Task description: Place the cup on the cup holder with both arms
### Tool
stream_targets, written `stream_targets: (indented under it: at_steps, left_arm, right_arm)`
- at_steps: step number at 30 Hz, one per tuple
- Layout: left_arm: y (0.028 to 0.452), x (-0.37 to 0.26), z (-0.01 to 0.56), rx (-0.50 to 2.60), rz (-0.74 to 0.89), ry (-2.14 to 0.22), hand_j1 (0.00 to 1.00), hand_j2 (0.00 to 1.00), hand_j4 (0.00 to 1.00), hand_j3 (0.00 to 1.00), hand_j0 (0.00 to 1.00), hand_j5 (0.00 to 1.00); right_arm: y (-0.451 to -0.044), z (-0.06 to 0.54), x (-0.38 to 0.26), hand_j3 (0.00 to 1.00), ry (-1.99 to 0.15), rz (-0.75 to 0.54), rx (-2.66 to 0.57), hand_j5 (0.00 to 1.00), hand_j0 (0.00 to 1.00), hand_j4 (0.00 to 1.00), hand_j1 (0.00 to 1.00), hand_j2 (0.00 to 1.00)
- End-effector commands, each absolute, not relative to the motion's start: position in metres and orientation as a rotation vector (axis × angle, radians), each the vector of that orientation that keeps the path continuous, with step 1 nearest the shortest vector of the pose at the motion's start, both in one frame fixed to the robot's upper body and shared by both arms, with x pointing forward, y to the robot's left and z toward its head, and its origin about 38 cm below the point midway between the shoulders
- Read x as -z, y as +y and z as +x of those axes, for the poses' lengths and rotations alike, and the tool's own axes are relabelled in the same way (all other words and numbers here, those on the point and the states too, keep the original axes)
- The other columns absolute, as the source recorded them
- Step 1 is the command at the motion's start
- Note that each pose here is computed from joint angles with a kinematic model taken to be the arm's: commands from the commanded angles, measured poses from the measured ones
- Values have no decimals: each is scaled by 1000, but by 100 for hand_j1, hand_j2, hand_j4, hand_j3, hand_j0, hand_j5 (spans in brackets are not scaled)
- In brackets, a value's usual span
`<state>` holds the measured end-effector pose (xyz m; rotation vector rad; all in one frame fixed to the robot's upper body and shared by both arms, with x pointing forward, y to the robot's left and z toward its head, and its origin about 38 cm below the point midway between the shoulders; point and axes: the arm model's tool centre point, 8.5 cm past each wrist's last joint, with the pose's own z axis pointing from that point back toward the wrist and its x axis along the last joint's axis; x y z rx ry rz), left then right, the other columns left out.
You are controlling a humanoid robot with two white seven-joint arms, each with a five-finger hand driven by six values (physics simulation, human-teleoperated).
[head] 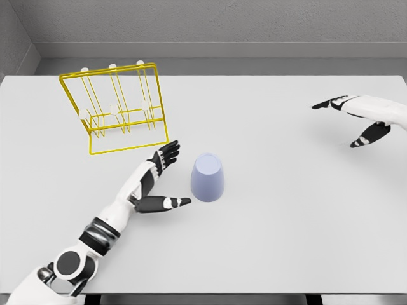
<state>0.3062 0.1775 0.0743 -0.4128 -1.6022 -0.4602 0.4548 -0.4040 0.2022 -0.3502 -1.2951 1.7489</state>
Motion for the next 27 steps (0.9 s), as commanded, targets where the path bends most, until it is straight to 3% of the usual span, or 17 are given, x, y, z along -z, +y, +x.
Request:
stream_targets:
  at_steps: [1, 9, 14, 24, 27]
  left_arm:
    - [173, -75, 306, 463, -411, -1611, 100, 100, 100, 100, 100, 100]
    - [157, -76, 306, 465, -420, -1631, 100, 100, 100, 100, 100, 100]
    - [151, -76, 306, 468, -411, -1641, 100, 100, 100, 100, 100, 100]
    - [142, -62, 312, 447, -403, -1575, 100, 100, 100, 100, 100, 100]
    - [138, -62, 316, 438, -406, -1570, 100, 100, 100, 100, 100, 100]
  right_arm:
    - [-406, 451, -223, 100, -1329, -386, -1766, 100, 100, 100, 100, 100]
    - [-383, 449, -267, 100, -1485, -469, -1807, 100, 100, 100, 100, 100]
    - [-348, 443, -269, 100, -1581, -425, -1852, 100, 100, 100, 100, 100]
    - [-356, 431, -270, 100, -1552, -434, -1880, 100, 100, 100, 100, 100]
    - [-353, 422, -252, 100, -1522, -386, -1898, 100, 100, 100, 100, 100]
